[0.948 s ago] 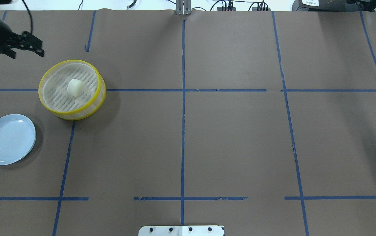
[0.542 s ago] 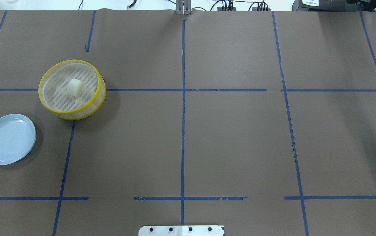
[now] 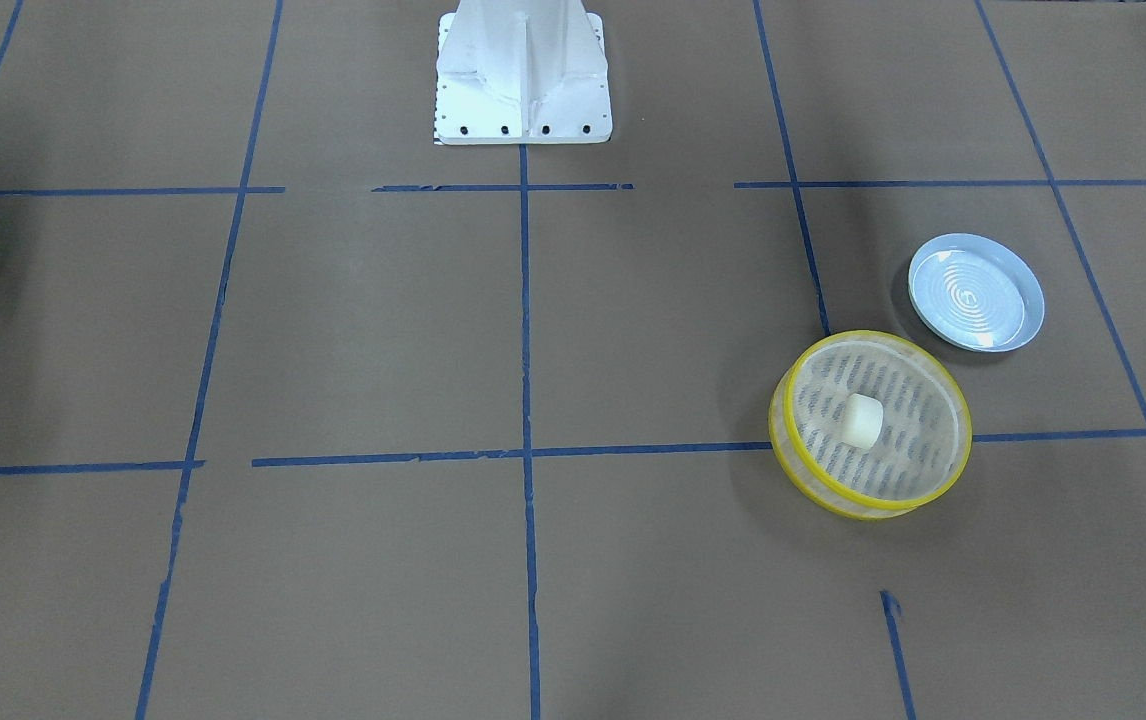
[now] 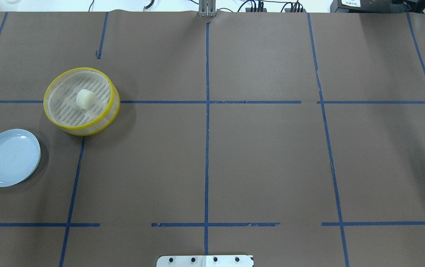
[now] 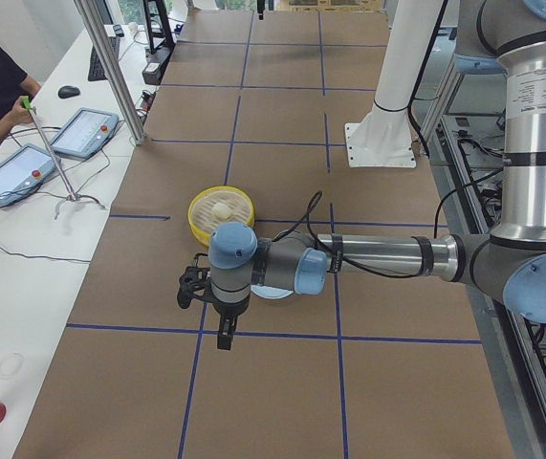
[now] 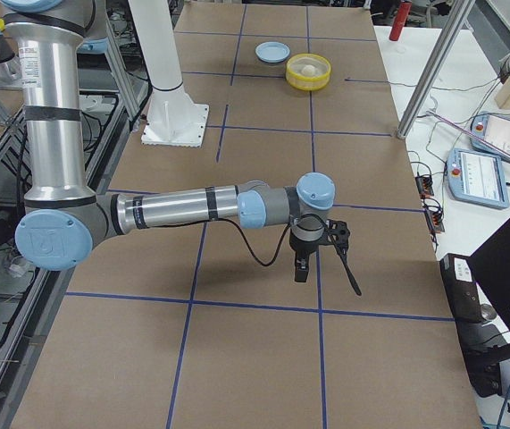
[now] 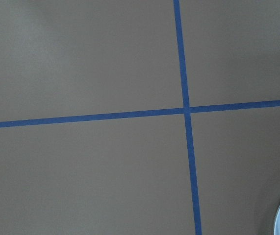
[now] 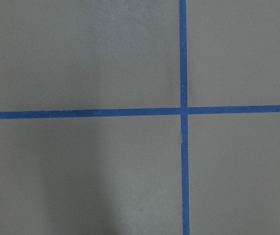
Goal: Place bun in steamer
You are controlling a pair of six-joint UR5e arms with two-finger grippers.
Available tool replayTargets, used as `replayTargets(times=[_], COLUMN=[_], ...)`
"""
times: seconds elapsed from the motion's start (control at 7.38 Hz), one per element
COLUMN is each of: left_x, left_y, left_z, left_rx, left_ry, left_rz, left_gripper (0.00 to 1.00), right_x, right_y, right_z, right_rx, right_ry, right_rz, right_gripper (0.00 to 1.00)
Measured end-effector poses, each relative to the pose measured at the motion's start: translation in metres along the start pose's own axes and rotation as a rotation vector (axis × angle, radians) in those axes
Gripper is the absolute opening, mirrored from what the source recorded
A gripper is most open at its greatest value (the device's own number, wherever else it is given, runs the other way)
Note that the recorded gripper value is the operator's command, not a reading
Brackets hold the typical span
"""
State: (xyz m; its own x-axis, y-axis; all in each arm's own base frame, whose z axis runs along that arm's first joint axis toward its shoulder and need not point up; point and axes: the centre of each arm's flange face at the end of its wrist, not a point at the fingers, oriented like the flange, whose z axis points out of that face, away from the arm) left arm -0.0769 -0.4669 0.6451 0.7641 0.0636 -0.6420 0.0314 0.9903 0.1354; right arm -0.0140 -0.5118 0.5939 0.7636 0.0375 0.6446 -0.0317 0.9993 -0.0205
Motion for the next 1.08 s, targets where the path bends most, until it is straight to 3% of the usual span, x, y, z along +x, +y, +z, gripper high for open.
replayTargets(times=[0.41,0.81,1.08], left_x=[-0.0064,-0.0002,0.0009], left_y=[0.0048,0.0077,0.0075], left_z=[0.0072,0.01,0.0107], left_rx=[-0.02,-0.044,-0.049], left_ry=[0.007,0.102,0.114], left_rz=[-0.016,-0.041,-0.045], left_gripper=[1.0,1.0,1.0], right_x=[-0.0002,-0.0001,0.0], right_y=[0.0,0.0,0.0], right_z=[0.0,-0.0001,0.0], right_rx=[0.0,0.0,0.0], right_ry=[0.0,0.0,0.0], right_rz=[0.0,0.0,0.0], right_gripper=[1.0,1.0,1.0])
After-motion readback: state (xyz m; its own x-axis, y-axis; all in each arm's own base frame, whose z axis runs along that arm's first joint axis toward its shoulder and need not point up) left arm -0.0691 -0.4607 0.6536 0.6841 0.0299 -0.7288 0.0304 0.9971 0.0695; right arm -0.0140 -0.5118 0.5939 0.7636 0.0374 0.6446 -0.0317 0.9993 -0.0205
